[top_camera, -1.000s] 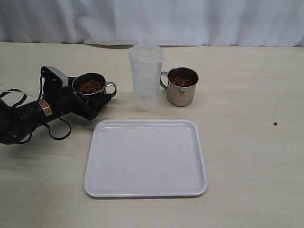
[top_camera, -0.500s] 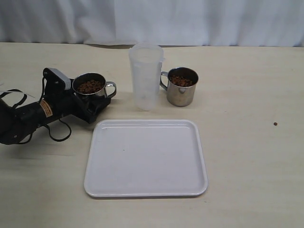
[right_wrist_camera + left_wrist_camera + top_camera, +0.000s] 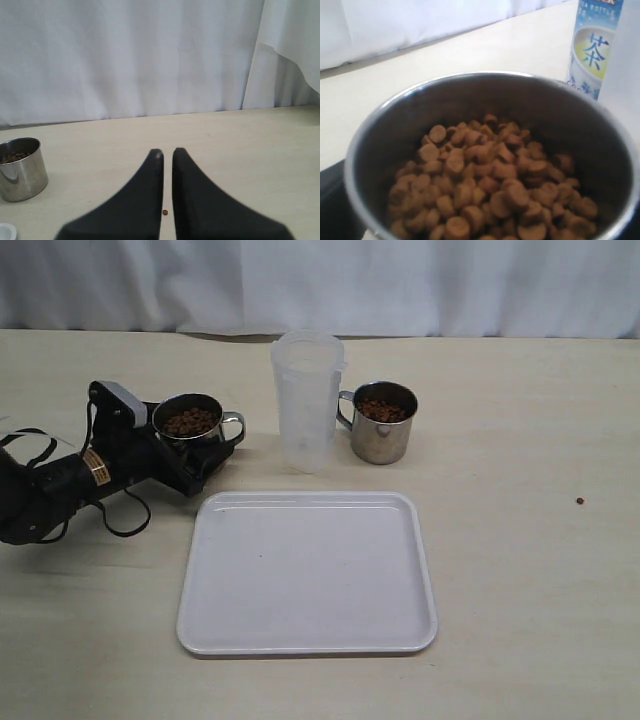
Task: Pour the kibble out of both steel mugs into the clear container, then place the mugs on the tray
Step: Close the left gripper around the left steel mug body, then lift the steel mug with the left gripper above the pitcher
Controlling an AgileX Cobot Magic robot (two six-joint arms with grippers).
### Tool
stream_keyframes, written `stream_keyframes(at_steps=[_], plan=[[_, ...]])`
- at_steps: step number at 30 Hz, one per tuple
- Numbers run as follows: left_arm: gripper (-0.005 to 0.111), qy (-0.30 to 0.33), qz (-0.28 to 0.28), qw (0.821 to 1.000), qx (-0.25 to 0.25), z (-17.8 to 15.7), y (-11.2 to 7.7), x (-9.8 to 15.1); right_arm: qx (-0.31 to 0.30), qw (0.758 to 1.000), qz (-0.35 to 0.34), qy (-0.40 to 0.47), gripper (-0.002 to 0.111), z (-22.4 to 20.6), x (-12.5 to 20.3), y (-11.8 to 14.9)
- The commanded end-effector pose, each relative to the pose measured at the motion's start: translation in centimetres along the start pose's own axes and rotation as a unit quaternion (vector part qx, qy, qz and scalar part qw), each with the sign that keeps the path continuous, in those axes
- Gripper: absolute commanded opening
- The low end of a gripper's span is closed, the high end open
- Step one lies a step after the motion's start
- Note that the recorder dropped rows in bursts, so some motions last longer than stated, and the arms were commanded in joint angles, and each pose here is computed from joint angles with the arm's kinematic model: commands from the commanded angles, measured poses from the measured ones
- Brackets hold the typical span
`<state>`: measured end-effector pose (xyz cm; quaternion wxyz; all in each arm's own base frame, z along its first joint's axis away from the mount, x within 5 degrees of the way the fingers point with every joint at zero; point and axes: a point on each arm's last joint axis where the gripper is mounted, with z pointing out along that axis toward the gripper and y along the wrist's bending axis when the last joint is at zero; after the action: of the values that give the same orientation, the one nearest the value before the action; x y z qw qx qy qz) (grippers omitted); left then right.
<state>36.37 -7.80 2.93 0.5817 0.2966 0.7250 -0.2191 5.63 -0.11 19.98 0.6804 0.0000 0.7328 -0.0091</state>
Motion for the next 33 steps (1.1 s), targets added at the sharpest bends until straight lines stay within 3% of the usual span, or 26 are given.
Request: stream_keyframes(at_steps=[1, 11, 14, 18, 19, 20, 26, 33], plan=[[0.082, -0.015, -0.026, 1.000, 0.000, 0.2, 0.0, -0.3, 0.003, 1.000, 0.000, -0.001, 0.005, 0.0, 0.1, 0.0], [0.080, -0.017, -0.030, 0.999, -0.012, 0.2, 0.2, -0.3, 0.003, 1.000, 0.000, -0.001, 0.005, 0.0, 0.1, 0.0], [0.062, -0.019, -0.037, 0.999, -0.031, 0.2, 0.5, -0.3, 0.003, 1.000, 0.000, -0.001, 0.005, 0.0, 0.1, 0.0], [0.013, -0.021, -0.042, 0.998, -0.043, 0.2, 0.8, -0.3, 0.003, 1.000, 0.000, -0.001, 0.005, 0.0, 0.1, 0.0], [0.003, -0.021, -0.042, 0.998, -0.043, 0.2, 0.8, -0.3, 0.003, 1.000, 0.000, -0.001, 0.005, 0.0, 0.1, 0.0], [0.000, -0.021, -0.041, 0.998, -0.043, 0.2, 0.8, -0.3, 0.003, 1.000, 0.000, -0.001, 0.005, 0.0, 0.1, 0.0], [0.000, -0.001, -0.026, 0.999, -0.025, 0.5, 0.7, -0.3, 0.003, 1.000, 0.000, -0.001, 0.005, 0.0, 0.1, 0.0], [0.000, 0.013, -0.003, 1.000, -0.026, 0.4, 1.1, -2.3, 0.003, 1.000, 0.000, -0.001, 0.005, 0.0, 0.1, 0.0]])
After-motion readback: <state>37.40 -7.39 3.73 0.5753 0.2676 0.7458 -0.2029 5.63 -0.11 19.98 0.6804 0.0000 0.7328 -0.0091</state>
